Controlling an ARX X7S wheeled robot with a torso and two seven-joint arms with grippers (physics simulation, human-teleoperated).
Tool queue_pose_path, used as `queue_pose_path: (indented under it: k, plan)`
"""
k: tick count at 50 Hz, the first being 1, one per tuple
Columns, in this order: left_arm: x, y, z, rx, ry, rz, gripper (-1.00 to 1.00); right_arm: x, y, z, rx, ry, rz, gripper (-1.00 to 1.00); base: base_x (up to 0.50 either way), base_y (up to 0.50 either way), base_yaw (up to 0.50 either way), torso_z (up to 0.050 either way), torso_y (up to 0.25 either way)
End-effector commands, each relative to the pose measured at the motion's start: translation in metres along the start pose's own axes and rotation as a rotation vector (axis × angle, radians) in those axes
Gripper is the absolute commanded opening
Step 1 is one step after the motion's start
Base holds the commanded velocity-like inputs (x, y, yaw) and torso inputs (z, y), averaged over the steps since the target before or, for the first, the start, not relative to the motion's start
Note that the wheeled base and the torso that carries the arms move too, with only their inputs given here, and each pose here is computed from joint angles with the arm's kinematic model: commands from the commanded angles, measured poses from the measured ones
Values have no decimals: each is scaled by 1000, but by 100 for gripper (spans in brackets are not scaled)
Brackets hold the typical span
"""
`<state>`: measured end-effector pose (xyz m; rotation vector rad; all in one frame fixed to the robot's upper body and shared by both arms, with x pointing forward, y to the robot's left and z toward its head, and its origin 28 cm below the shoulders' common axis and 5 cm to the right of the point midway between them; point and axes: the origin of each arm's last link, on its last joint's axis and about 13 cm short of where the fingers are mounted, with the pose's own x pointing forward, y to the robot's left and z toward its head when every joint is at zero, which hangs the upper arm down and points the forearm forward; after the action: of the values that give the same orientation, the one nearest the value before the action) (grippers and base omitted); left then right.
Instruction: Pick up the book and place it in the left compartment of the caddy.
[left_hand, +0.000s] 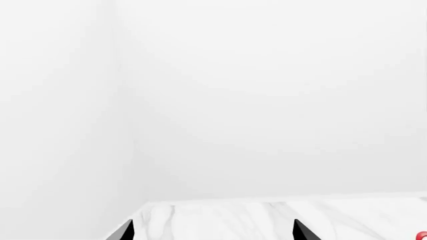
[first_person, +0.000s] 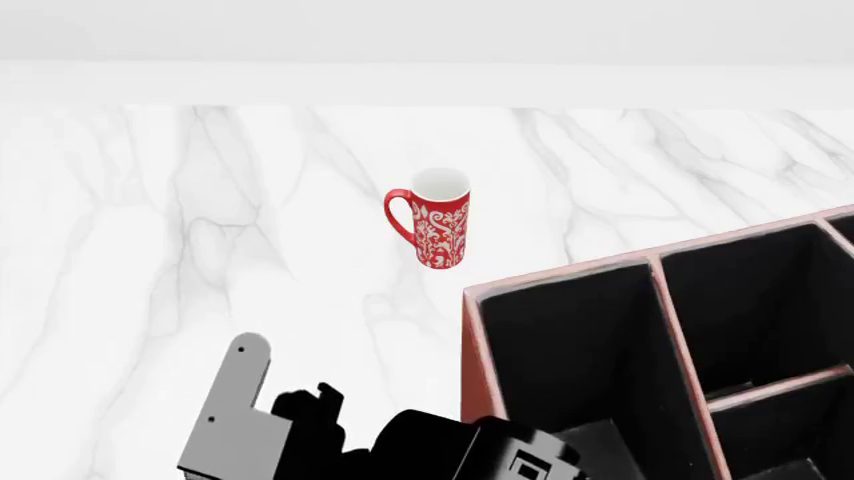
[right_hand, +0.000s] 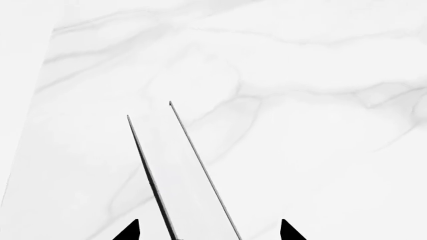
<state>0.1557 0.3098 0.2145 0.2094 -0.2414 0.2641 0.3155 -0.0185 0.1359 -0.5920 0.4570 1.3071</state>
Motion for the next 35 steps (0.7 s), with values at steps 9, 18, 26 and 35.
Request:
queue_pose_path:
  k: [9, 18, 26, 35]
  plan:
    - [0, 0, 0, 0, 0, -1, 100, 9, -3, -5, 18, -42, -13, 100, 0, 0, 0, 0, 0]
    - [-1, 1, 1, 0, -3, 1, 100, 12, -1, -7, 27, -39, -1, 100, 0, 0, 0, 0, 0]
    - [-1, 1, 1, 0, -5, -1, 100, 12, 1, -9, 33, -40, 16, 100, 0, 0, 0, 0, 0]
    - [-2, 1, 2, -1, -8, 1, 100, 15, 1, -12, 39, -39, 21, 100, 0, 0, 0, 0, 0]
